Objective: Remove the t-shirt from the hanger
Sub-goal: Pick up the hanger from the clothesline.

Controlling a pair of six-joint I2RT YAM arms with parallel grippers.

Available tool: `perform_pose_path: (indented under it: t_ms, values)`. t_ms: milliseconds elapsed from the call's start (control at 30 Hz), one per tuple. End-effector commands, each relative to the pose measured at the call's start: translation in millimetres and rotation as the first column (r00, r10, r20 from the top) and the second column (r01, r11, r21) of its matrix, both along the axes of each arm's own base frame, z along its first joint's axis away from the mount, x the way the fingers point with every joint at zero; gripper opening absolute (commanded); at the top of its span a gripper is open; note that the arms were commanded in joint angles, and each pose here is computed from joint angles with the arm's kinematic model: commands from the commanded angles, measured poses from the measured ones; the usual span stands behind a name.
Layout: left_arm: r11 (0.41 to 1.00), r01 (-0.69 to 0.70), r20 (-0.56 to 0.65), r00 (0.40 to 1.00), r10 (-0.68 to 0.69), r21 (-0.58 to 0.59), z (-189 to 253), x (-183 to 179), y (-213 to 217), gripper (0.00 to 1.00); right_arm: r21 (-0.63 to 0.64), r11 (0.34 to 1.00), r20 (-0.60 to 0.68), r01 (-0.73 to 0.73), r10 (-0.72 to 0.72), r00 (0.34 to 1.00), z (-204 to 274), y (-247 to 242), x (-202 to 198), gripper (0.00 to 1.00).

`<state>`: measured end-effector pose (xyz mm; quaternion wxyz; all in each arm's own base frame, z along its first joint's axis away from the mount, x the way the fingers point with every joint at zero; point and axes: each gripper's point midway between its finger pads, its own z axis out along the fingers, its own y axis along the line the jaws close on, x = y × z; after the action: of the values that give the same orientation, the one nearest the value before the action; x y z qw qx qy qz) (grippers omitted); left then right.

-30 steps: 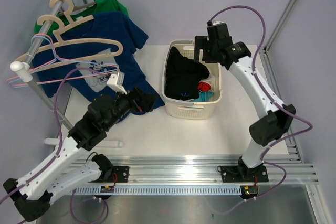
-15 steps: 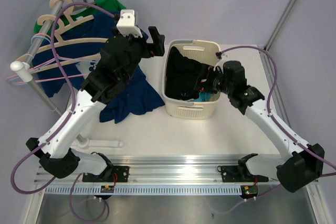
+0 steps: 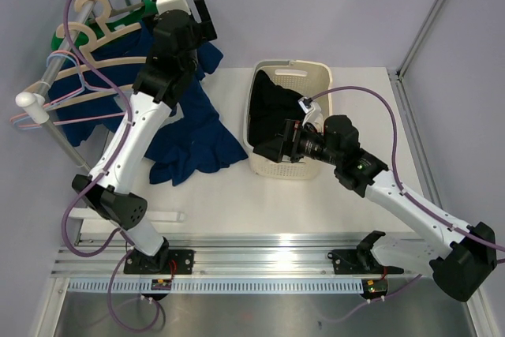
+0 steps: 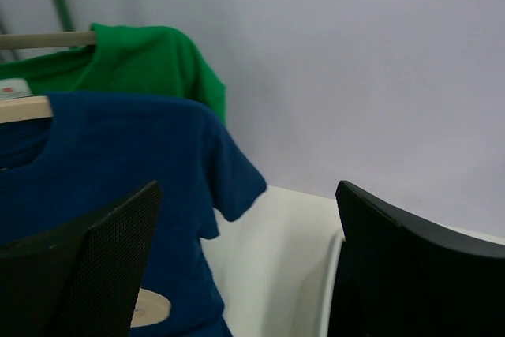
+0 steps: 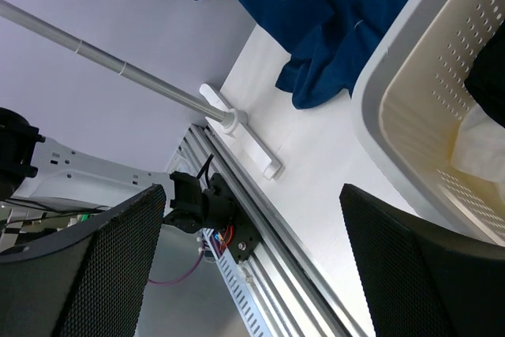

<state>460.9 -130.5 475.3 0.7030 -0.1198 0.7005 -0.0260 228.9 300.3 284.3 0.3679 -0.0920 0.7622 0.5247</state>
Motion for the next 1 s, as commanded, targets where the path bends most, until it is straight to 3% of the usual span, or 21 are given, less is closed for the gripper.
perform_pose_path:
  t_ms: [0,233,500,800,967]
  values:
    - [0.984,-0.177,0.109,0.978,0.179,-0.028,44,-7,47,0.92,0.033,0.999,0.074,-0.027,0.025,0.997,16,6,-4,0.98]
    - [0.960,-0.272,0.161,0.952,0.260,0.059,64,-15,77,0.91,0.020,1.000,0.091,-0.023,0.021,0.996,15,6,-2,0.98]
    - [0.907,-0.340,0.146,0.939,0.312,0.250,64,-18,107,0.84,0.003,1.000,0.082,-0.028,0.028,0.996,9,9,0,0.98]
    - [0.856,-0.378,0.093,0.925,0.370,0.353,54,-24,132,0.82,0.015,0.998,0.083,-0.058,0.057,0.995,11,12,-6,0.98]
    - [0.832,-0.438,0.081,0.895,0.438,0.339,48,-31,161,0.84,0.011,0.999,0.089,-0.043,0.042,0.995,11,11,-4,0.98]
